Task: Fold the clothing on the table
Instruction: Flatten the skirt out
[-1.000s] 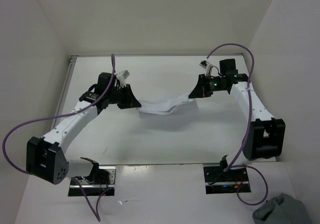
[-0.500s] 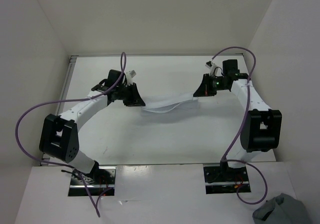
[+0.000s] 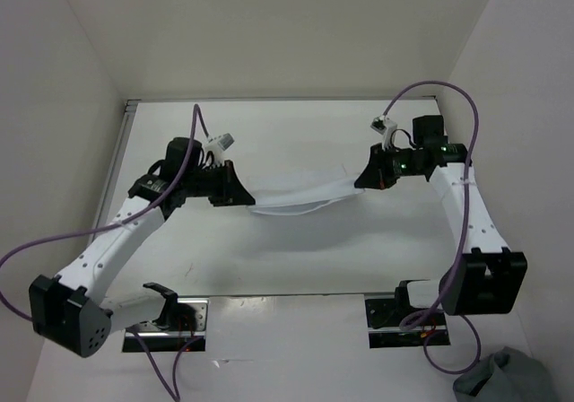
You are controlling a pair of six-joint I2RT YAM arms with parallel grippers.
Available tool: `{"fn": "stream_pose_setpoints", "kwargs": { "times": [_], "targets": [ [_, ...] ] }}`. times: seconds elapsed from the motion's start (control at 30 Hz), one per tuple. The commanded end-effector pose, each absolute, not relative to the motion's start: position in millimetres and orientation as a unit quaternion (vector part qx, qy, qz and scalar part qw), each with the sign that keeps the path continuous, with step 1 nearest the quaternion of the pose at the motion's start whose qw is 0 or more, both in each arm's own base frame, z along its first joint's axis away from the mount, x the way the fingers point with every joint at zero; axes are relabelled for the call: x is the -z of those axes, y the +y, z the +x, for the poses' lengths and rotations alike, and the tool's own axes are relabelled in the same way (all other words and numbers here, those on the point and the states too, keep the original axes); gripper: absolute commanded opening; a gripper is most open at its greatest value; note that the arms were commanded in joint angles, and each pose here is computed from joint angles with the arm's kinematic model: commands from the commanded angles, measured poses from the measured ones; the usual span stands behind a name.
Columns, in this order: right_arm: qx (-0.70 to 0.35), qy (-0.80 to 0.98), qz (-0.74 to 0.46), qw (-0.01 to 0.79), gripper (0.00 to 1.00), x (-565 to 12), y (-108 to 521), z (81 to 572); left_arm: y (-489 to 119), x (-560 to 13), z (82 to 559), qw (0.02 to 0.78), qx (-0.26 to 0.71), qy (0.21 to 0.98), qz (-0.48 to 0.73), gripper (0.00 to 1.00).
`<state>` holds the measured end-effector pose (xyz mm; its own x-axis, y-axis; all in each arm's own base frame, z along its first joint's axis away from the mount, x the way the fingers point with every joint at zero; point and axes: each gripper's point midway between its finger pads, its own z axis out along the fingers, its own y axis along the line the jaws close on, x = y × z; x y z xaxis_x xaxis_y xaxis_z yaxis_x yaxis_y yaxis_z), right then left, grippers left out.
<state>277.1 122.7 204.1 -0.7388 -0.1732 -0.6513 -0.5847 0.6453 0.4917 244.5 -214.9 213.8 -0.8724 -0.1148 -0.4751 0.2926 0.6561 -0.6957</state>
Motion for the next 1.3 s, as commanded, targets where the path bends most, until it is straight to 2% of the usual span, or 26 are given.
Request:
{"fn": "stream_pose_setpoints", "kwargs": {
  "times": [0.0,0.07,0.13,0.27,0.33,0.6,0.8,0.9,0.93,1.13,1.27],
  "targets": [
    [-0.369,0.823,-0.294,0.316,0.00,-229.7,134.9,250.8,-214.1,-225.2,210.8,0.230,0.439,0.864,0.087,0.05],
    [-0.376,0.801,-0.326,0.332,0.00,-236.0,147.3,242.4,-208.9,-230.8,206.1,0.244,0.431,0.864,0.092,0.05],
    [-0.375,0.805,-0.300,0.348,0.00,-241.7,154.6,244.8,-204.6,-230.2,213.7,0.261,0.412,0.868,0.088,0.05],
    [-0.336,0.810,-0.268,0.399,0.00,-237.3,150.7,281.4,-208.0,-216.1,241.9,0.259,0.406,0.873,0.080,0.05],
    [-0.336,0.804,-0.266,0.412,0.00,-241.7,153.3,300.2,-212.2,-201.3,265.8,0.249,0.401,0.879,0.070,0.05],
    [-0.368,0.834,-0.212,0.353,0.00,-220.1,162.9,404.6,-224.9,-184.6,366.3,0.274,0.375,0.884,0.056,0.00],
    [-0.353,0.820,-0.192,0.408,0.00,-229.0,160.8,471.7,-225.7,-181.9,445.7,0.306,0.378,0.873,0.041,0.00],
    [-0.340,0.794,-0.183,0.470,0.00,-257.0,155.4,500.3,-219.6,-181.0,476.2,0.318,0.376,0.870,0.033,0.00],
    [-0.338,0.784,-0.183,0.488,0.00,-268.5,151.5,507.0,-216.0,-199.2,489.9,0.341,0.378,0.860,0.035,0.00],
    [-0.331,0.748,-0.206,0.537,0.00,-319.3,148.4,512.4,-210.9,-262.6,499.6,0.413,0.379,0.826,0.055,0.00],
    [-0.337,0.762,-0.203,0.514,0.00,-306.9,148.5,493.2,-204.3,-266.5,474.6,0.418,0.376,0.825,0.053,0.00]
  ]
}}
